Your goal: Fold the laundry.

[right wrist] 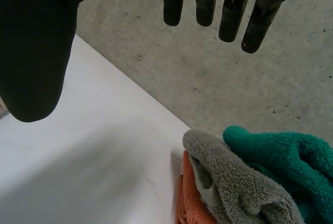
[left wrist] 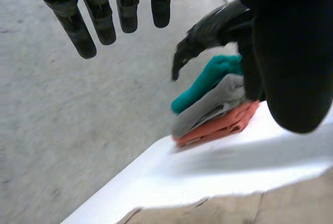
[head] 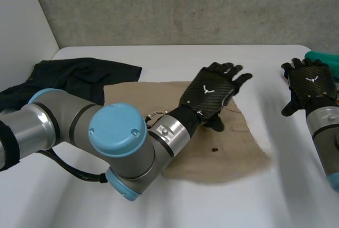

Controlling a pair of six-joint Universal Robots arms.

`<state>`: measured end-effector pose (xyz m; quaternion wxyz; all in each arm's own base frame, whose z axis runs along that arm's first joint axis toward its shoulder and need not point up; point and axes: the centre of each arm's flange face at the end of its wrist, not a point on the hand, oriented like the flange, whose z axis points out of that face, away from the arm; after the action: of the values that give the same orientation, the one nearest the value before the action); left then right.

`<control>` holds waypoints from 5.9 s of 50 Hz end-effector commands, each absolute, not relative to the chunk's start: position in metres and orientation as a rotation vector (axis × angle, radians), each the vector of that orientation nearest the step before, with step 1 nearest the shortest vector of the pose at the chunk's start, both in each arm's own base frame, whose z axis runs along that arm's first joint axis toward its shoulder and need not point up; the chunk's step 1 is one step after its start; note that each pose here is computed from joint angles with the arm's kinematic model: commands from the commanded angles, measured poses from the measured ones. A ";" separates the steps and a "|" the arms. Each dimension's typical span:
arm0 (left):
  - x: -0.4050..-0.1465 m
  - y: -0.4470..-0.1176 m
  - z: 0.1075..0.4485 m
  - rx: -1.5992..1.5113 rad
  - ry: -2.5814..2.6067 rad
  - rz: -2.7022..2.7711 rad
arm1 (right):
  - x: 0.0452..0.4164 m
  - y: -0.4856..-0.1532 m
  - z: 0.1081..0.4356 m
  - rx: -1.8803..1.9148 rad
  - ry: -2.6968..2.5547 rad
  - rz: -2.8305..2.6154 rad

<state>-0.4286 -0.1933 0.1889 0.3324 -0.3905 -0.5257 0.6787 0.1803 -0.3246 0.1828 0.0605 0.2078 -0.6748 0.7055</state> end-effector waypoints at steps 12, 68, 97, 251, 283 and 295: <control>-0.308 -0.201 0.231 -0.795 -1.893 1.904 | 0.208 -0.285 0.183 1.090 -2.353 1.996; -0.330 -0.220 0.164 -1.062 -2.029 1.857 | 0.210 -0.249 0.139 1.475 -2.298 1.627; -0.258 -0.163 0.505 -0.487 -0.982 2.768 | 0.219 -0.245 0.464 0.793 -1.412 2.784; -0.263 -0.215 0.180 -1.018 -2.334 1.817 | 0.250 -0.319 0.159 1.442 -2.232 1.746; -0.293 -0.204 0.184 -1.278 -2.203 1.763 | 0.193 -0.268 0.178 1.564 -2.327 1.273; -0.338 -0.292 0.182 -1.161 -1.961 2.136 | 0.205 -0.331 0.196 1.262 -2.164 1.553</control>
<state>-0.3201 -0.2553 0.1853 0.0149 -0.3938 -0.6689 0.6303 0.2007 -0.3024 0.1931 0.0567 0.4622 -0.7455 0.4769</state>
